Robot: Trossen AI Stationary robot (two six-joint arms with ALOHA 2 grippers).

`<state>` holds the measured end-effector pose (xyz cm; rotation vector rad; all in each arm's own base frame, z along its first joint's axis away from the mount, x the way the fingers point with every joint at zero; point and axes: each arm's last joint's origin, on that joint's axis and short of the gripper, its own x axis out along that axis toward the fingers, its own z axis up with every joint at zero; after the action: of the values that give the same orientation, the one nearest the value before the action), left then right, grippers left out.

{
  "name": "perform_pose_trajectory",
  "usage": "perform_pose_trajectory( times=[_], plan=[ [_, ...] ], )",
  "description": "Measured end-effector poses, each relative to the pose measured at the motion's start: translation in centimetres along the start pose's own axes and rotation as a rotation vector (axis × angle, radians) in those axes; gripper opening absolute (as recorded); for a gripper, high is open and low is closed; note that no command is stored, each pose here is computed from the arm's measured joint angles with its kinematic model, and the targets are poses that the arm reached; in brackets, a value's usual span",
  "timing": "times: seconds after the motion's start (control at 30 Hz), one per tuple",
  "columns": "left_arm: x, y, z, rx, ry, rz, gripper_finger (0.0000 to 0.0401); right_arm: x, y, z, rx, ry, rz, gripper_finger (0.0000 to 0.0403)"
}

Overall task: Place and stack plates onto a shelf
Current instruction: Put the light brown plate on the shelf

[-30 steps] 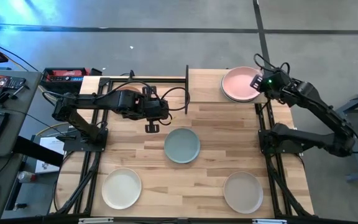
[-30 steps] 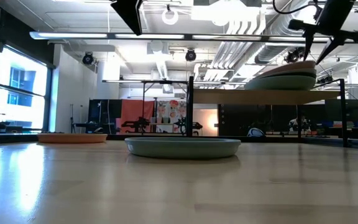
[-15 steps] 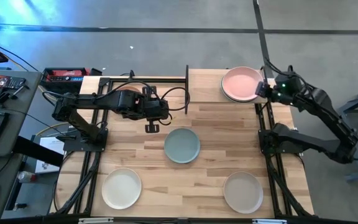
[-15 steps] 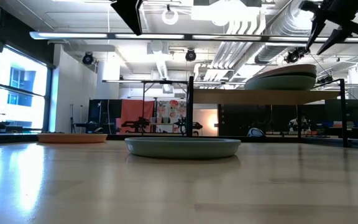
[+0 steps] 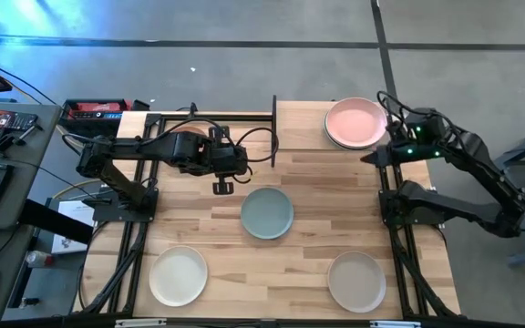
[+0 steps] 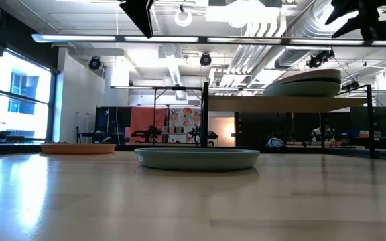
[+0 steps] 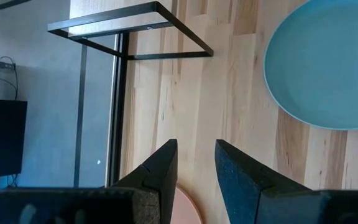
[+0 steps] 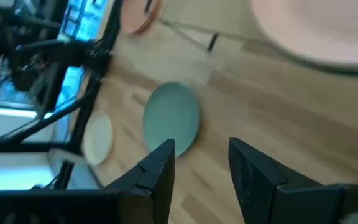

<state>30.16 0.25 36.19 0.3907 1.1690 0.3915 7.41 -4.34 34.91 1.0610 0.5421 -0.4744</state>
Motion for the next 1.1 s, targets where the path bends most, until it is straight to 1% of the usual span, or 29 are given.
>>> perform_pose_trajectory(
  times=[0.23,0.43,0.67,0.93,1.1],
  plan=[
    [0.0,0.0,0.0,0.000,0.000,0.000,0.0097,0.5,0.7,-0.7,-0.023,0.101,0.041,0.0130],
    [0.0,0.0,0.0,0.000,0.000,0.000,0.0097,1.1,1.4,-1.8,-0.075,0.243,0.055,0.0130],
    [0.0,0.0,0.1,-0.005,-0.009,0.000,0.0097,2.4,2.7,-3.2,-0.242,0.420,0.094,0.0130],
    [0.0,0.1,0.8,-0.042,-0.073,0.004,0.0097,4.9,4.8,-5.4,-0.402,0.629,0.093,0.0130],
    [-0.1,0.1,1.2,-0.071,-0.111,0.006,0.0097,6.6,6.0,-7.2,-0.484,0.712,0.074,0.0130]
  ],
)
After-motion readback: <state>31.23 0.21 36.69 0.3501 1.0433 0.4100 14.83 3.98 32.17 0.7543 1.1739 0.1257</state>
